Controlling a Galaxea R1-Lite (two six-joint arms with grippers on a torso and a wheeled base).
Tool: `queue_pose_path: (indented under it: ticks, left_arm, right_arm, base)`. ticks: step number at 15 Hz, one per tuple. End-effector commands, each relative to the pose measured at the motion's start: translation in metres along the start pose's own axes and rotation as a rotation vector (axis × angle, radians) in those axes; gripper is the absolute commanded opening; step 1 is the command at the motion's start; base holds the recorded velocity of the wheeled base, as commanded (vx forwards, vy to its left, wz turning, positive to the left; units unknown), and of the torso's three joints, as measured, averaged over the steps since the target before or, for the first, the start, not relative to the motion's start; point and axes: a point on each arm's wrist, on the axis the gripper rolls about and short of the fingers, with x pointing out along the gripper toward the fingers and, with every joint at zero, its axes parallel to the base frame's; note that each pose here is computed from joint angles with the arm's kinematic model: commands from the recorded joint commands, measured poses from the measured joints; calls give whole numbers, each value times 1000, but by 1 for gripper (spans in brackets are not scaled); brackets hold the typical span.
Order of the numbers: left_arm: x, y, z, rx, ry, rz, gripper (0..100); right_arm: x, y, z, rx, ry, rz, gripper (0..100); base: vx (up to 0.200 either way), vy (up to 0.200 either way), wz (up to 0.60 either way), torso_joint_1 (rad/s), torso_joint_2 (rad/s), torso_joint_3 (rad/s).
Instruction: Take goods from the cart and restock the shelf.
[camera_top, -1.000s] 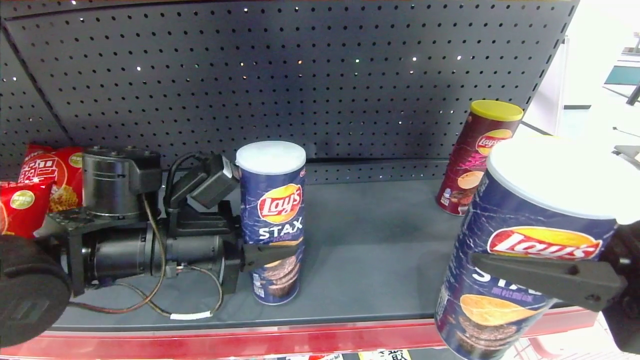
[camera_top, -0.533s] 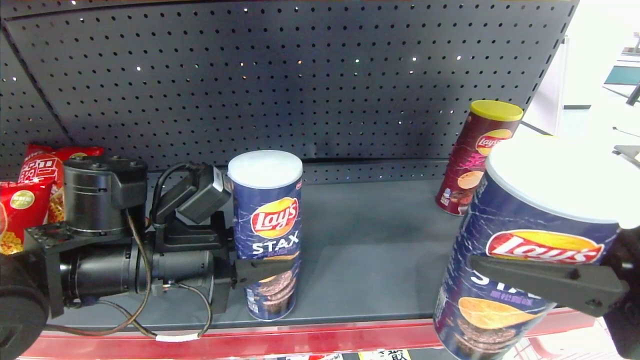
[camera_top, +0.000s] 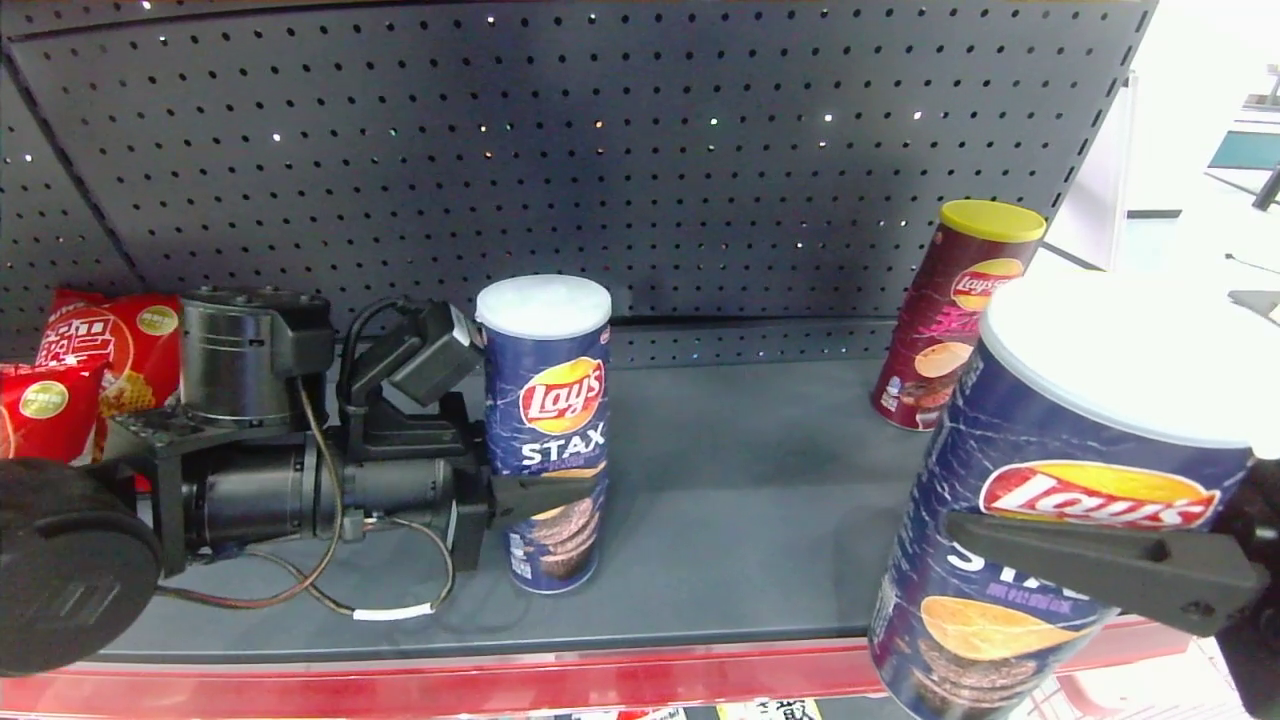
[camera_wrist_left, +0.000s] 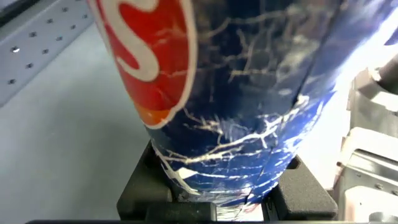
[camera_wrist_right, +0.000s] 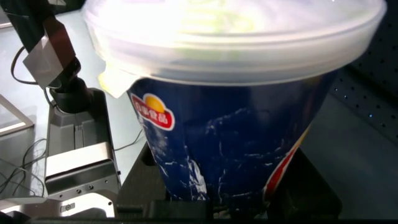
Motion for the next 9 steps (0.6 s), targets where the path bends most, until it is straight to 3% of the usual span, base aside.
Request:
queue_pose_path:
  ticks: [1,5,6,9]
  left_arm:
    - [7,6,-7,-18,24,-1,0]
    - [5,1,-21,-32,61,-11,0]
    - [4,0,-23,-21,68,-12,100]
    - [0,0,-24,-23,68,-2,100]
  right_arm:
    - [-1,0,1,-2,-3,0,0]
    - [0,0,0,1,1,0,0]
    - [1,0,0,1,1,0,0]
    - [2,-1,-1,4,6,1,0]
  base:
    - [0,0,0,0,0,0]
    - [0,0,0,0,0,0]
    - [0,0,0,0,0,0]
    - [0,0,0,0,0,0]
